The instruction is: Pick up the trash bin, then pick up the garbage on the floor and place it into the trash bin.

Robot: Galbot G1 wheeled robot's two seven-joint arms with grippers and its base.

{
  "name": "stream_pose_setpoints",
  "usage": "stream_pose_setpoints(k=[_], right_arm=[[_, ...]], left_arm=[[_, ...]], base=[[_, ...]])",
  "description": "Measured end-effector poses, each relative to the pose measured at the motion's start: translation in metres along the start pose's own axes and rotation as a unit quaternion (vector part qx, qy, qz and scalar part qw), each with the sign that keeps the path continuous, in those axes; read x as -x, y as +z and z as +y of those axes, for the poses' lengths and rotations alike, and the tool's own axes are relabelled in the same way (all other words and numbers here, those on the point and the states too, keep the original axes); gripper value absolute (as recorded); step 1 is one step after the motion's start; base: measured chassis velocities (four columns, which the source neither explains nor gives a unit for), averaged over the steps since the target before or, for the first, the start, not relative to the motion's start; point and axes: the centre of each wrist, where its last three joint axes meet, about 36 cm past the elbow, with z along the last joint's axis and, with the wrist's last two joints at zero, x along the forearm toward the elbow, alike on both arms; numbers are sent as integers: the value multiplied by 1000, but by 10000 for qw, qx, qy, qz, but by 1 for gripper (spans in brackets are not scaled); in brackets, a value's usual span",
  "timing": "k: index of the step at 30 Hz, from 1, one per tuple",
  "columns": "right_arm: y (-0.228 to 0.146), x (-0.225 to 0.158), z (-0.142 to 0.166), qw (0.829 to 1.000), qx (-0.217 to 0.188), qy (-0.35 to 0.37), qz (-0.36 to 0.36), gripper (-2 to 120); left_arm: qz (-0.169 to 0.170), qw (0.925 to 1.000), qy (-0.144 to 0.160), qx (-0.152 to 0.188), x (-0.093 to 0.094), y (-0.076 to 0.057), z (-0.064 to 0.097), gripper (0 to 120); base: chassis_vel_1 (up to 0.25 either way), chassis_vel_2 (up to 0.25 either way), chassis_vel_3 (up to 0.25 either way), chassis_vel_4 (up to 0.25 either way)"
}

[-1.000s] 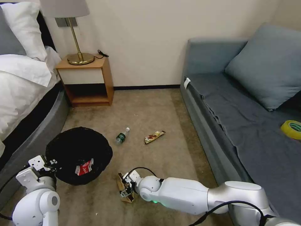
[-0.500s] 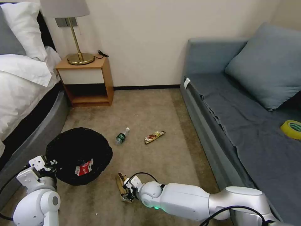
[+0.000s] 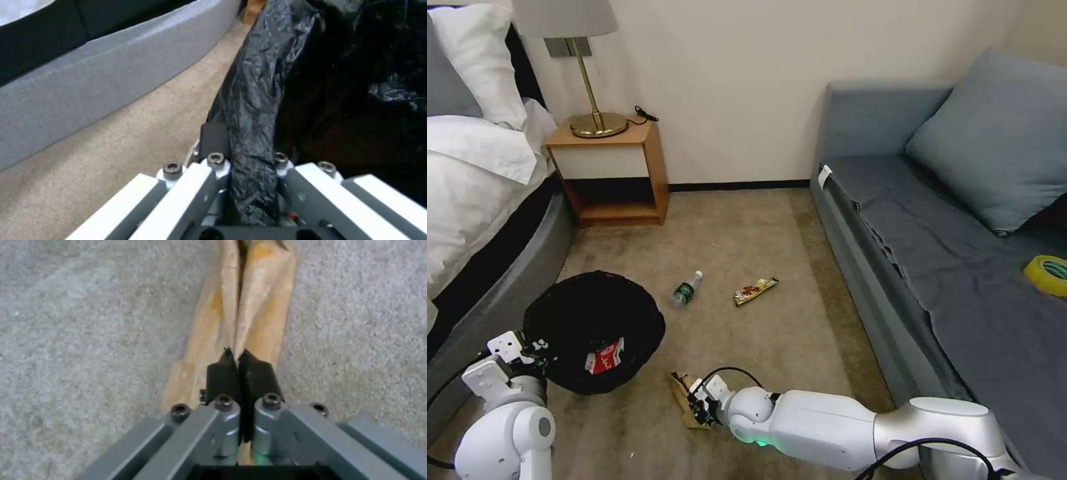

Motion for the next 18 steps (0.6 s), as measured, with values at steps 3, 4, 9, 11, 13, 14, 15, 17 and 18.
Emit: stream_pose_setpoints(k=[3, 4, 9, 11, 13, 14, 15, 17, 18], right_arm=[[0, -1, 0, 10000, -4, 3, -31, 0], [1, -1, 0, 10000, -10, 2, -51, 0], [-2, -6, 3, 9999, -11, -27, -127, 0], [-5, -11, 2, 9998, 12, -32, -185, 0], [-11, -24, -5, 9995, 79, 7, -321, 0], [-15, -32, -11, 9991, 129, 43, -396, 0], [-15, -32, -11, 9991, 129, 43, -396, 0], [-16, -79, -64, 9961, 422, 493, -599, 0], [-14, -90, -79, 9947, 478, 649, -642, 0]], left_arm=[[-6, 10000, 10, -3, 0, 0, -1, 3], [-7, 10000, 14, -5, 0, 0, -1, 3], [-4, 10000, 23, -8, 0, 0, -1, 3], [-1, 10000, 24, -6, 0, 0, -1, 3], [-6, 10000, 30, 3, 0, 0, -2, 3], [-11, 10000, 33, 6, 0, -1, -2, 3], [-11, 10000, 33, 6, 0, -1, -2, 3], [-7, 10000, 67, 27, 1, -2, -4, 3], [4, 10000, 79, 35, 1, -2, -4, 3]], base=[[0, 0, 0, 0], [0, 0, 0, 0], [0, 0, 0, 0], [0, 0, 0, 0], [0, 0, 0, 0], [0, 0, 0, 0], [0, 0, 0, 0], [0, 0, 0, 0], [0, 0, 0, 0]])
